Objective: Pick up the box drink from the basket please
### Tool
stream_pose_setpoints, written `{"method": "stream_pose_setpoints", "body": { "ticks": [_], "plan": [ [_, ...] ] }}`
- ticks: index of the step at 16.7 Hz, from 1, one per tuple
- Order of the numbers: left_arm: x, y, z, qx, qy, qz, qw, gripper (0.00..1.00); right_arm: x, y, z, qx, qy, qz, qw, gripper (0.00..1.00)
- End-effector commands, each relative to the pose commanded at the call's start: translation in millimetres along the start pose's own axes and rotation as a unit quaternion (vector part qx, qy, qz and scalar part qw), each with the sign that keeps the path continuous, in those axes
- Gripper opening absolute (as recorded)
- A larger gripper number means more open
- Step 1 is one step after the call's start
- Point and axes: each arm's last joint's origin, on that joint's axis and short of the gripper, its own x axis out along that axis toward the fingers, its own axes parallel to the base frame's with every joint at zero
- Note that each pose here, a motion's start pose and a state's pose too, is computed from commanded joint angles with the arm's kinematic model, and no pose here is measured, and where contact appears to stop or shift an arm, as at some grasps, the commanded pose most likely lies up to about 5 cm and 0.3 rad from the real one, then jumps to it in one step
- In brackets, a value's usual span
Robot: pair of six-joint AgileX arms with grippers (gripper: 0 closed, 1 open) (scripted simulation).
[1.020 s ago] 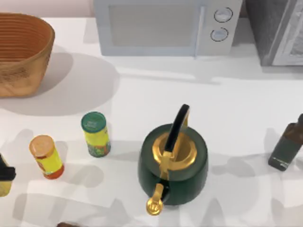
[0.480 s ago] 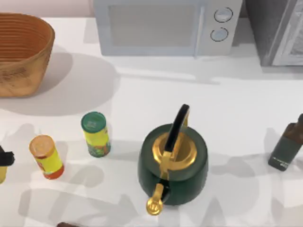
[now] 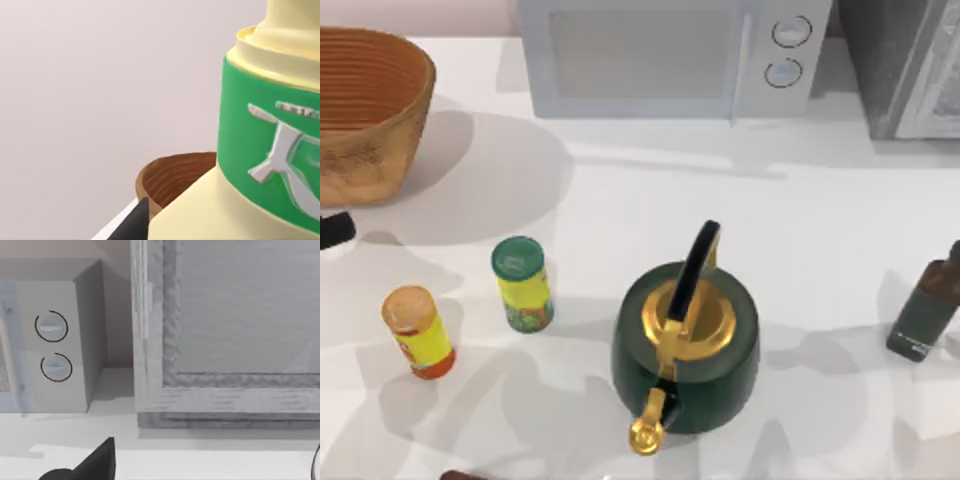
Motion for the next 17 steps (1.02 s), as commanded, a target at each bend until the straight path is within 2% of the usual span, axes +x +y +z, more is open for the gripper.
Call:
{"method": "stream_pose_setpoints", "body": {
  "ticks": [4,7,10,17],
  "plan": [
    [1.6,-29.5,-7.1,0.006,0.018,0.093,0.995,0.0,0.0,0.0,0.0,0.0,0.0,0.0,1.0,1.0],
    [-1.9,-46.8,-14.4,0.01,0.031,0.139,0.99,0.0,0.0,0.0,0.0,0.0,0.0,0.0,1.0,1.0],
    [-5.0,-57.1,-18.3,0.009,0.037,0.16,0.986,0.0,0.0,0.0,0.0,0.0,0.0,0.0,1.0,1.0],
    [-3.3,-54.6,-22.3,0.008,0.038,0.167,0.985,0.0,0.0,0.0,0.0,0.0,0.0,0.0,1.0,1.0]
  ]
}}
